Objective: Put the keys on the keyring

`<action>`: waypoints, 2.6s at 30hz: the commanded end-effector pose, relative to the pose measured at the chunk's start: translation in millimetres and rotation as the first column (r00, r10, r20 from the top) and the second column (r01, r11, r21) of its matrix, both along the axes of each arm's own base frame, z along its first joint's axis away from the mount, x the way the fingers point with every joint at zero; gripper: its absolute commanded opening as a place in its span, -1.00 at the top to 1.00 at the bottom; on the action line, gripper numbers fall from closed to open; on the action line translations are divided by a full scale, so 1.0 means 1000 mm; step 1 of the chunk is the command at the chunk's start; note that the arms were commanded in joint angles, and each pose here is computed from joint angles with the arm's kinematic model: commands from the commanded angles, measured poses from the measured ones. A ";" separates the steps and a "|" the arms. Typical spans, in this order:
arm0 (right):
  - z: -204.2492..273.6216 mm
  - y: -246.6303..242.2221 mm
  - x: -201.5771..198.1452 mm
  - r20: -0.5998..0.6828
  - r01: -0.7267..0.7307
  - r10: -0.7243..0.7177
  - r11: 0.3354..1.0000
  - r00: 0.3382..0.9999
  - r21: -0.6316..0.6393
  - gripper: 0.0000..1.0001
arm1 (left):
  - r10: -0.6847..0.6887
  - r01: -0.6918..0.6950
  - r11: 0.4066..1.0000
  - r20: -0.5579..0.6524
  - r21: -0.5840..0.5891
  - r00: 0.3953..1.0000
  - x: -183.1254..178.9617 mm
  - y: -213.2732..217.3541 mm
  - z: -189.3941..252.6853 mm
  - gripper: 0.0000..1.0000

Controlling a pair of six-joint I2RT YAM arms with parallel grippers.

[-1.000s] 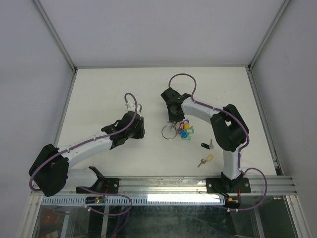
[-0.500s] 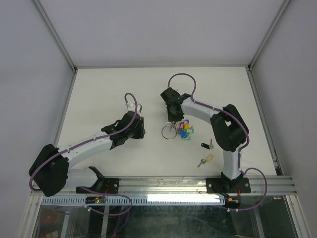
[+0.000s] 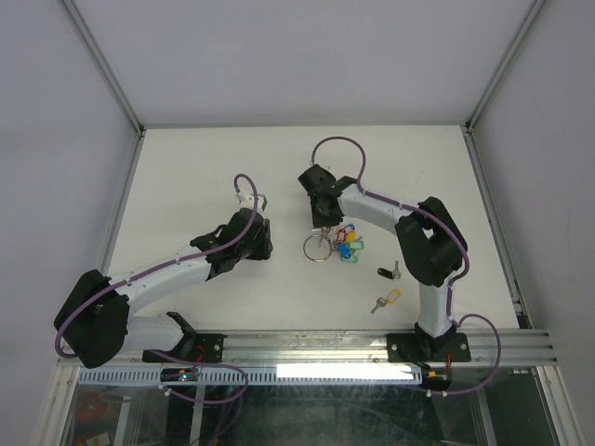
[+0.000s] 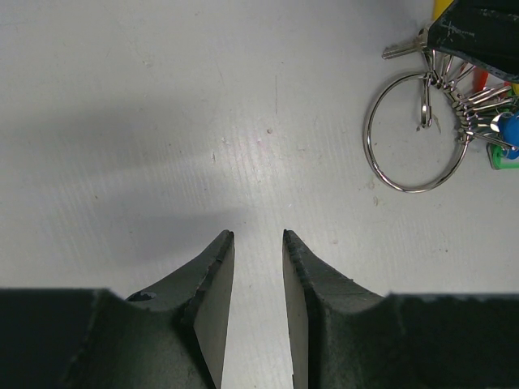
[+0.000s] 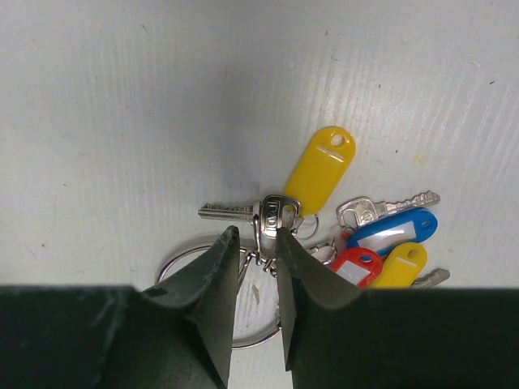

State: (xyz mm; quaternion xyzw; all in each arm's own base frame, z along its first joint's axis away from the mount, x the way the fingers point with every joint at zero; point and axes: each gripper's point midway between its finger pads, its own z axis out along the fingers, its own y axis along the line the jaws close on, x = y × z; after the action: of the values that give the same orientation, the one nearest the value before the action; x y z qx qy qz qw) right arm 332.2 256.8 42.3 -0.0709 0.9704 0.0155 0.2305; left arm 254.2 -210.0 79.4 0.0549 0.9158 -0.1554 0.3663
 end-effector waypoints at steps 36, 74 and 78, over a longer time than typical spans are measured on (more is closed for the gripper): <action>0.005 0.011 0.011 0.016 -0.032 0.031 0.999 0.999 0.004 0.98 | -0.023 0.025 0.998 0.036 -0.066 0.999 0.007 -0.015 0.014 0.42; 0.068 0.012 0.005 0.074 -0.020 -0.009 0.924 0.997 0.381 1.00 | -0.427 0.510 0.813 0.307 -0.282 0.851 0.032 -0.134 0.001 -0.12; 0.067 0.011 0.005 0.069 -0.016 -0.011 0.922 0.998 0.387 1.00 | -0.445 0.532 0.787 0.310 -0.312 0.840 0.031 -0.144 0.004 0.08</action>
State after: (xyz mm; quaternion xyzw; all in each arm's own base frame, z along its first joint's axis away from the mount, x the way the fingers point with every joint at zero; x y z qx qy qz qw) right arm 329.9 262.0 79.0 -0.0326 0.9562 0.1678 0.2375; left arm 274.5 -328.6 46.2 0.2112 0.8222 -0.3697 0.3778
